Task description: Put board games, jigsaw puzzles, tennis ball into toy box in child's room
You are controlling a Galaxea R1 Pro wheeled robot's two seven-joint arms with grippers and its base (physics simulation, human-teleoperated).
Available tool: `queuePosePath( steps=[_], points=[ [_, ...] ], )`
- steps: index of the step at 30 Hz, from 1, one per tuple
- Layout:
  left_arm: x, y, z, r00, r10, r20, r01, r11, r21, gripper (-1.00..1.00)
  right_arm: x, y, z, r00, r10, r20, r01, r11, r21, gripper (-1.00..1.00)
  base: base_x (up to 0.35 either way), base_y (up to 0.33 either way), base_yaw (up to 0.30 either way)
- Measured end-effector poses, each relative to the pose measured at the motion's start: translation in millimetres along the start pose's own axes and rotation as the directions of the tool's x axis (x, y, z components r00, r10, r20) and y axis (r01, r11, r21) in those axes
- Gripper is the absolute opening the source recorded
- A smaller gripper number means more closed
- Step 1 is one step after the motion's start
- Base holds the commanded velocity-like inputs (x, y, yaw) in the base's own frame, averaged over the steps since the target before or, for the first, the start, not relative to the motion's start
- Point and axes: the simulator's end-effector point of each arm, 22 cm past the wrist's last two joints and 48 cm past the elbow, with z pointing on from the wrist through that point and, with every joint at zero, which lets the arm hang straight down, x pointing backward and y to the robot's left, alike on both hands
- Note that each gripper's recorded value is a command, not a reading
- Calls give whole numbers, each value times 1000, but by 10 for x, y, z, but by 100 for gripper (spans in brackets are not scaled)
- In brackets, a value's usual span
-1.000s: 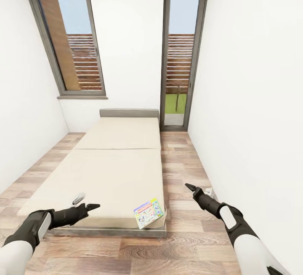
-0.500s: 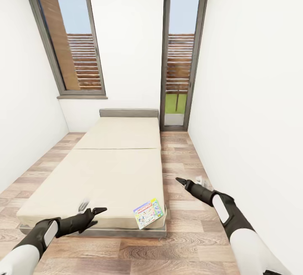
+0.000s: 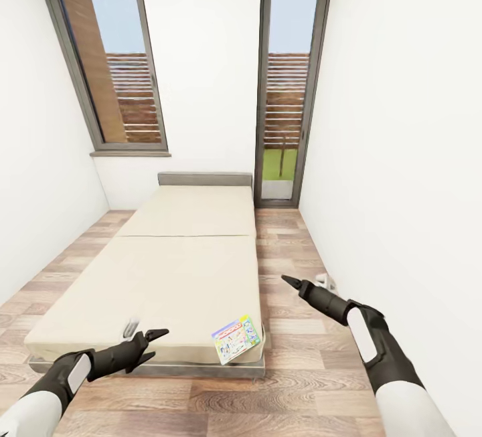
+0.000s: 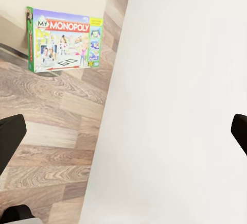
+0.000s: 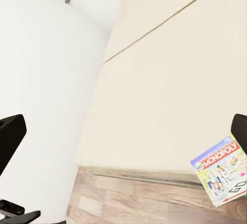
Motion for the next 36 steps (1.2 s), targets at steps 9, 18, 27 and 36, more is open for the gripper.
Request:
queuePosePath(
  steps=[9, 18, 27, 36],
  points=[
    [18, 49, 83, 1000, 3, -5, -3, 1000, 1, 100, -93, 254, -157, 1000, -5, 8, 5, 998, -64, 100, 0, 0, 0],
    [177, 104, 245, 999, -24, -32, 25, 1000, 12, 100, -29, 501, -435, 998, 29, 54, -20, 987, -161, 100, 0, 0, 0],
    [169, 165, 295, 999, -35, -33, 35, 999, 19, 100, 16, 430, -413, 997, 56, 59, -45, 983, -179, 100, 0, 0, 0],
    [388, 59, 585, 997, -41, -67, 44, 998, 54, 100, 87, 331, -354, 996, 65, 53, -55, 983, -177, 100, 0, 0, 0]
  ],
)
